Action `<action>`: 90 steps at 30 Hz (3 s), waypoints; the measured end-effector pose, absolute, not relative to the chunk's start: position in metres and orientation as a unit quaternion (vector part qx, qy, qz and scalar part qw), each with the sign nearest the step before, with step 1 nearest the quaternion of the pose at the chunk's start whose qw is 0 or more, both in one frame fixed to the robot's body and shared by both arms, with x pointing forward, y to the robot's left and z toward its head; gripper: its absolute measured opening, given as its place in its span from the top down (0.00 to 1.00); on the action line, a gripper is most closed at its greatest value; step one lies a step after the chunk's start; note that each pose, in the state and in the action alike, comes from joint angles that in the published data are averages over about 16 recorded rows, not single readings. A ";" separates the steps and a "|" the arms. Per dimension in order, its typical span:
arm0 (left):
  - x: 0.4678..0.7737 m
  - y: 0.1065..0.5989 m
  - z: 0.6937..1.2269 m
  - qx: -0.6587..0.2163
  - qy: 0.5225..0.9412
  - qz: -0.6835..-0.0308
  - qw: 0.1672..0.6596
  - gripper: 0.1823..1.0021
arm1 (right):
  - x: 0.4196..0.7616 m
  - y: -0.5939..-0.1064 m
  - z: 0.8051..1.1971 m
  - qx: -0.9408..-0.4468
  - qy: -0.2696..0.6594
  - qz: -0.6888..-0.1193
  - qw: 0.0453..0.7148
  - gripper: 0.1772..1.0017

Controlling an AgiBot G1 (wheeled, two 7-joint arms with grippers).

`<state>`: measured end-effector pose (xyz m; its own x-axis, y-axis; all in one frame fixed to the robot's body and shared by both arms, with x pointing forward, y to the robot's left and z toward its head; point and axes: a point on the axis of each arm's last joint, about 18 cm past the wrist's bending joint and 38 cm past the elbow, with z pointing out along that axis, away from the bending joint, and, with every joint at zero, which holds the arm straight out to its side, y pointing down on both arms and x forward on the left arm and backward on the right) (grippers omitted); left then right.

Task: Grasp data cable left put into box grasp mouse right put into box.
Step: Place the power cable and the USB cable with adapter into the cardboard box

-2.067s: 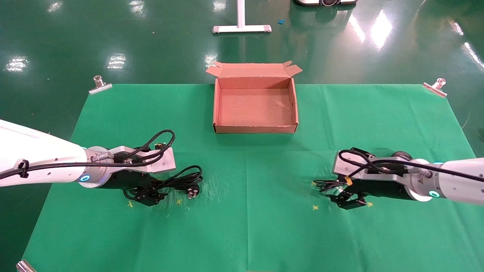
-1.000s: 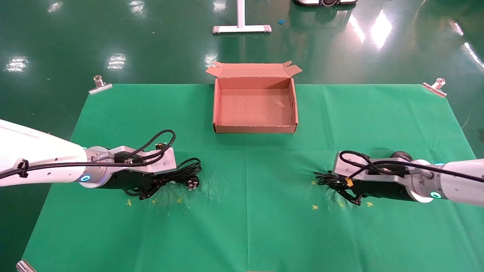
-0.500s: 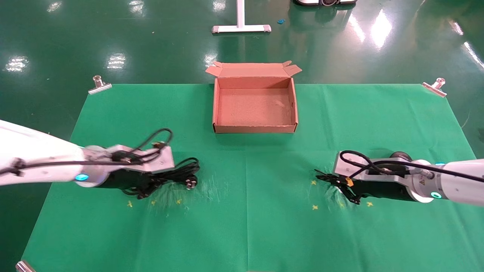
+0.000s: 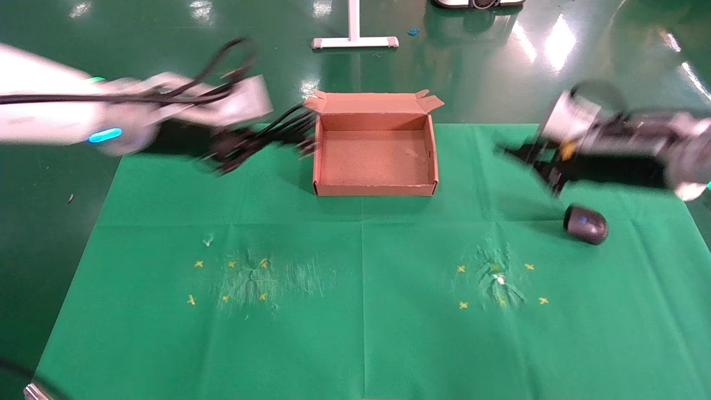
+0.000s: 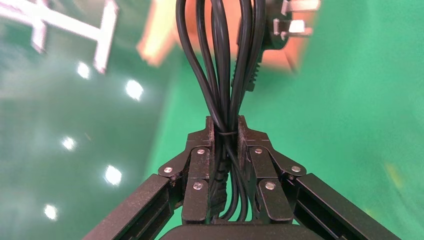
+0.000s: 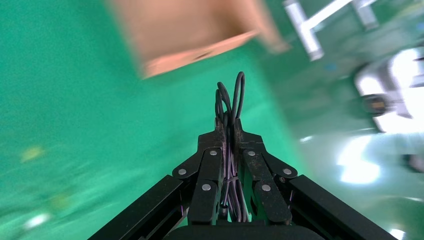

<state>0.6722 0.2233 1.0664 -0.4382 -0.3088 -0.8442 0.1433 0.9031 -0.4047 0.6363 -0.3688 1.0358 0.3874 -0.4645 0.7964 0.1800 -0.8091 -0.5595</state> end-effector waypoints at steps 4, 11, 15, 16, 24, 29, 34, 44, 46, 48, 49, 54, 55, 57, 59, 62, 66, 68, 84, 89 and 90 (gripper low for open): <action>0.695 0.178 1.072 -0.031 0.805 -0.246 0.539 0.90 | 0.627 -0.380 1.078 -0.751 0.091 -0.579 0.305 0.97; 0.723 0.120 1.058 -0.008 0.793 -0.274 0.544 0.90 | 0.607 -0.401 1.134 -0.713 0.088 -0.622 0.310 0.97; 0.729 0.108 1.051 0.000 0.790 -0.280 0.545 0.90 | 0.597 -0.410 1.151 -0.701 0.087 -0.636 0.311 0.97; 0.730 0.106 1.050 0.001 0.790 -0.280 0.545 0.90 | 0.596 -0.412 1.154 -0.699 0.087 -0.638 0.311 0.97; 0.735 0.104 1.048 -0.001 0.790 -0.276 0.547 0.88 | 0.593 -0.414 1.166 -0.690 0.080 -0.647 0.314 0.97; 0.741 0.118 1.059 -0.021 0.785 -0.270 0.558 0.84 | 0.594 -0.402 1.170 -0.687 0.066 -0.649 0.321 0.97; 0.750 0.158 1.086 -0.070 0.769 -0.250 0.584 0.78 | 0.597 -0.382 1.176 -0.683 0.045 -0.650 0.330 0.97; 0.753 0.243 1.139 -0.175 0.726 -0.200 0.634 0.57 | 0.613 -0.325 1.178 -0.686 0.000 -0.640 0.348 0.97; 0.752 0.252 1.144 -0.187 0.721 -0.192 0.639 0.53 | 0.617 -0.311 1.174 -0.690 -0.010 -0.634 0.350 0.97; 0.751 0.256 1.147 -0.193 0.719 -0.187 0.641 0.47 | 0.622 -0.296 1.169 -0.696 -0.021 -0.626 0.352 0.97; 0.751 0.256 1.147 -0.195 0.718 -0.186 0.641 0.44 | 0.624 -0.288 1.166 -0.699 -0.027 -0.622 0.352 0.97; 0.751 0.255 1.147 -0.196 0.718 -0.185 0.642 0.30 | 0.636 -0.244 1.148 -0.717 -0.056 -0.598 0.355 0.97; 0.751 0.255 1.147 -0.197 0.717 -0.185 0.642 0.28 | 0.638 -0.235 1.144 -0.720 -0.062 -0.593 0.355 0.97; 0.750 0.255 1.147 -0.197 0.717 -0.185 0.642 0.22 | 0.642 -0.218 1.136 -0.727 -0.071 -0.584 0.354 0.97; 0.750 0.255 1.146 -0.197 0.717 -0.185 0.643 0.19 | 0.647 -0.201 1.129 -0.733 -0.078 -0.577 0.351 0.97; 0.749 0.255 1.146 -0.197 0.717 -0.184 0.643 0.12 | 0.656 -0.181 1.117 -0.743 -0.084 -0.569 0.343 0.97; 0.749 0.254 1.146 -0.197 0.716 -0.184 0.643 0.07 | 0.672 -0.164 1.102 -0.754 -0.078 -0.565 0.326 0.97; 0.748 0.255 1.146 -0.198 0.716 -0.184 0.643 0.04 | 0.679 -0.159 1.095 -0.759 -0.073 -0.565 0.316 0.97; 0.747 0.256 1.146 -0.199 0.715 -0.182 0.645 0.00 | 0.712 -0.162 1.066 -0.772 -0.036 -0.570 0.279 0.94; 0.748 0.255 1.146 -0.198 0.715 -0.183 0.645 0.00 | 0.710 -0.162 1.068 -0.772 -0.038 -0.570 0.280 0.90; 0.748 0.255 1.146 -0.198 0.715 -0.183 0.644 0.00 | 0.710 -0.162 1.068 -0.772 -0.038 -0.570 0.280 0.89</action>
